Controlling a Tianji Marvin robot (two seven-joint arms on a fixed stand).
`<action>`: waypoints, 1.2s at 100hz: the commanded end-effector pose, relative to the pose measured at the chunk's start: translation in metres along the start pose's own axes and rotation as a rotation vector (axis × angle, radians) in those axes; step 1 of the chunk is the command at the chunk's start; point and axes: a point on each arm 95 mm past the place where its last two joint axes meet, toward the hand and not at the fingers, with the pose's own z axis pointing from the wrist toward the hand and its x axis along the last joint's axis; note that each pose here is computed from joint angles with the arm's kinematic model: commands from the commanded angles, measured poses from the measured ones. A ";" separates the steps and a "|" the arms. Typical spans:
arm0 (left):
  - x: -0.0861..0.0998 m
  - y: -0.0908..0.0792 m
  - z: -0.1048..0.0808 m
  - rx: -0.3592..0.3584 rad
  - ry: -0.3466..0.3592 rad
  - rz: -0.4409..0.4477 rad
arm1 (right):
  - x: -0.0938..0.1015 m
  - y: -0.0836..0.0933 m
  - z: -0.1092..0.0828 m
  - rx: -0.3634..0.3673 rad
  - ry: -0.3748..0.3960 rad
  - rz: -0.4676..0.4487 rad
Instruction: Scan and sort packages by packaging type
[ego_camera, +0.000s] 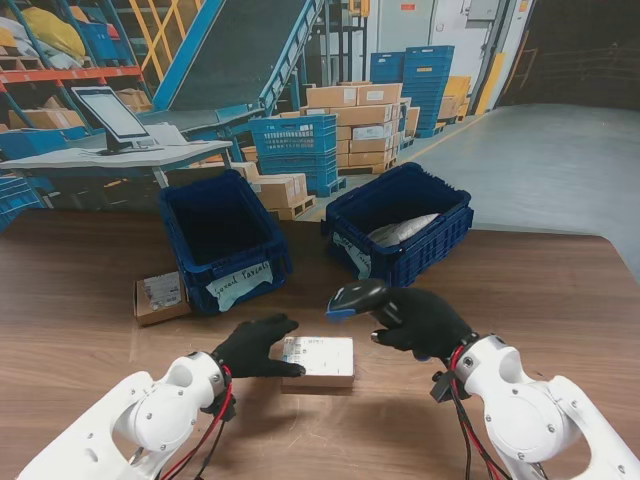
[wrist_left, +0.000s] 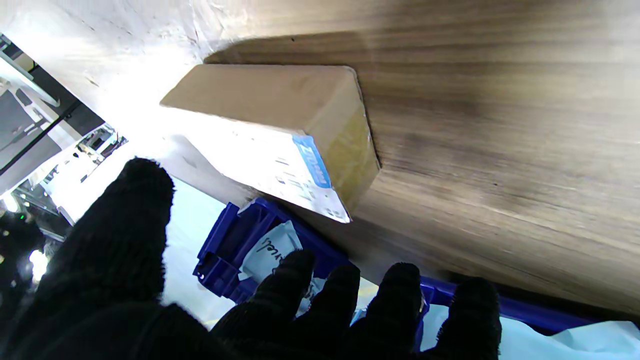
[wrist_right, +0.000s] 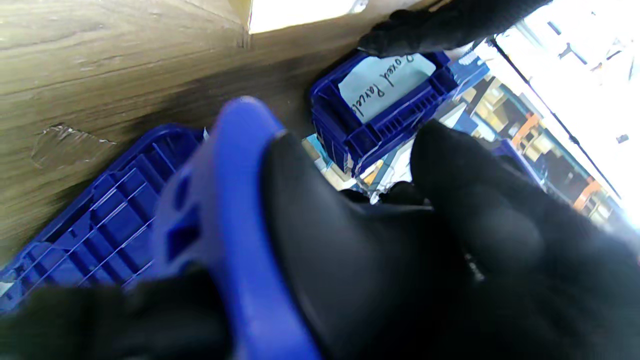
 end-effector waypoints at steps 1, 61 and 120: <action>0.005 0.002 0.004 -0.022 0.006 0.021 | 0.004 0.001 -0.004 -0.009 -0.006 0.021; 0.018 0.013 0.032 -0.065 -0.009 0.254 | -0.001 0.007 -0.020 -0.059 -0.056 0.108; 0.014 0.024 0.058 -0.089 -0.055 0.311 | -0.006 0.003 -0.024 -0.048 -0.053 0.135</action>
